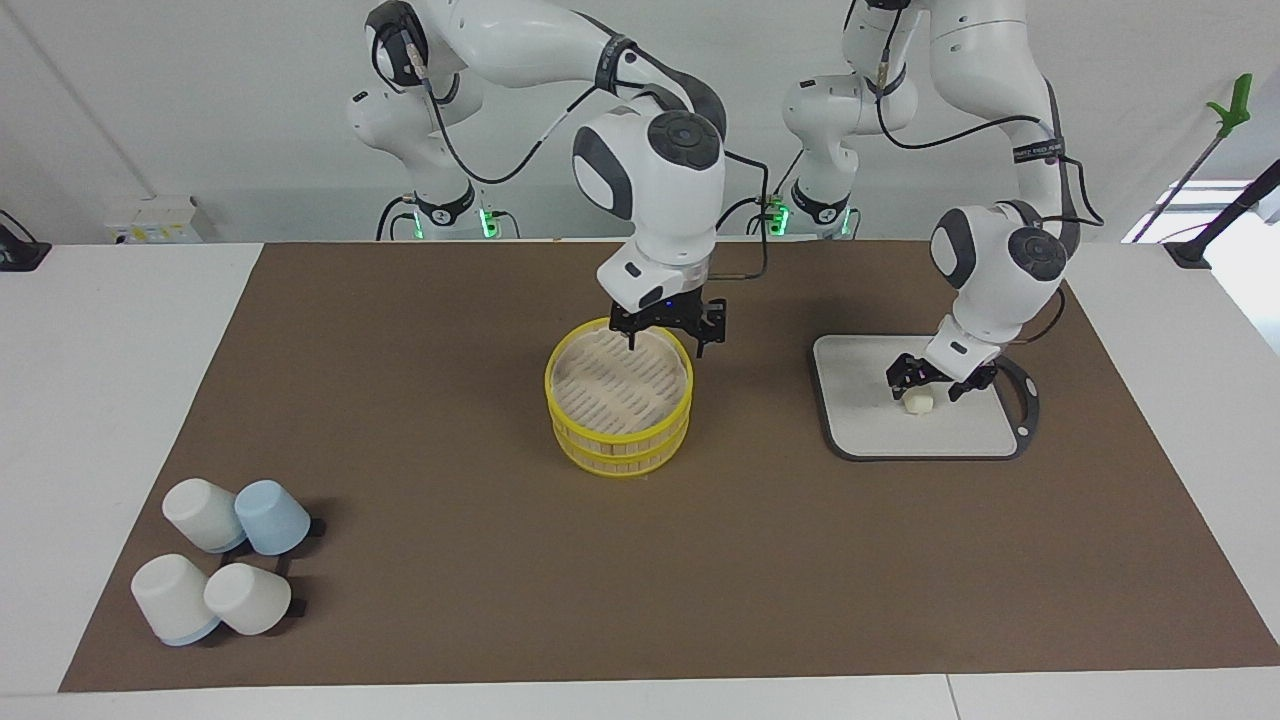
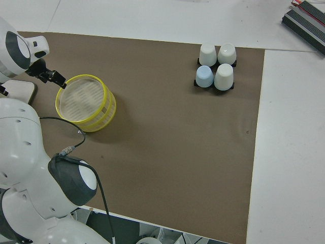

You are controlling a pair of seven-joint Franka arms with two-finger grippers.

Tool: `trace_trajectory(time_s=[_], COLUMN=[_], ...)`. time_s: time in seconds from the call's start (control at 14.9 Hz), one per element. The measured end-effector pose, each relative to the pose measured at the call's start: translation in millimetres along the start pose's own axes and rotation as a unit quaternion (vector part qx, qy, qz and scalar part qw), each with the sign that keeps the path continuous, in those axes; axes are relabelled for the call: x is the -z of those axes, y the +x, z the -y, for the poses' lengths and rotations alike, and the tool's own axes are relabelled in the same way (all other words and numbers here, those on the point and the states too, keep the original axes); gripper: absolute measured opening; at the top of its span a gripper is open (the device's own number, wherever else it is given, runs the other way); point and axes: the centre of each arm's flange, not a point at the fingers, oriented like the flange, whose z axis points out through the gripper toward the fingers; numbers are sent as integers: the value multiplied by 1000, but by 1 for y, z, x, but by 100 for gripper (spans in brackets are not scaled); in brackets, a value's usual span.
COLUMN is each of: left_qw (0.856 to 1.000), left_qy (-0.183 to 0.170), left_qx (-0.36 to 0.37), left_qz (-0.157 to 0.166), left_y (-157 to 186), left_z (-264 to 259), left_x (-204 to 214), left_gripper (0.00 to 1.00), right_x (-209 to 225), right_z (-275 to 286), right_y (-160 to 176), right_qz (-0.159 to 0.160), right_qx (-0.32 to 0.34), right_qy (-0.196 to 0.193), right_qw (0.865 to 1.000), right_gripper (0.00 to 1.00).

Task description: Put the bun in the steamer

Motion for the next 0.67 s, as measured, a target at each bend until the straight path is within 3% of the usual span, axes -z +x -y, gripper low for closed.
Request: trace_trajectory(time_s=[0.13, 0.27, 0.34, 0.47, 0.6, 0.67], left_qw=[1000, 1000, 1000, 1000, 1000, 1000], left_qy=[0, -1, -1, -1, -2, -3], left_qx=[0, 0, 0, 0, 0, 0], left_qz=[3, 5, 5, 9, 17, 20], left_y=[0, 0, -1, -2, -4, -4], left_z=[0, 0, 0, 0, -1, -1], left_x=[-4, -5, -5, -6, -8, -9], left_gripper=[95, 81, 81, 66, 58, 46], right_x=[-12, -19, -21, -31, -43, -48], right_z=[11, 11, 12, 16, 20, 21], right_y=[-3, 0, 1, -1, -4, -5], right_qz=[-4, -6, -6, -7, -7, -6], right_qx=[1, -2, -5, -10, -10, -9], right_qy=[4, 4, 5, 7, 7, 6], right_qw=[1000, 1000, 1000, 1000, 1000, 1000], right_gripper=[99, 97, 96, 95, 96, 96])
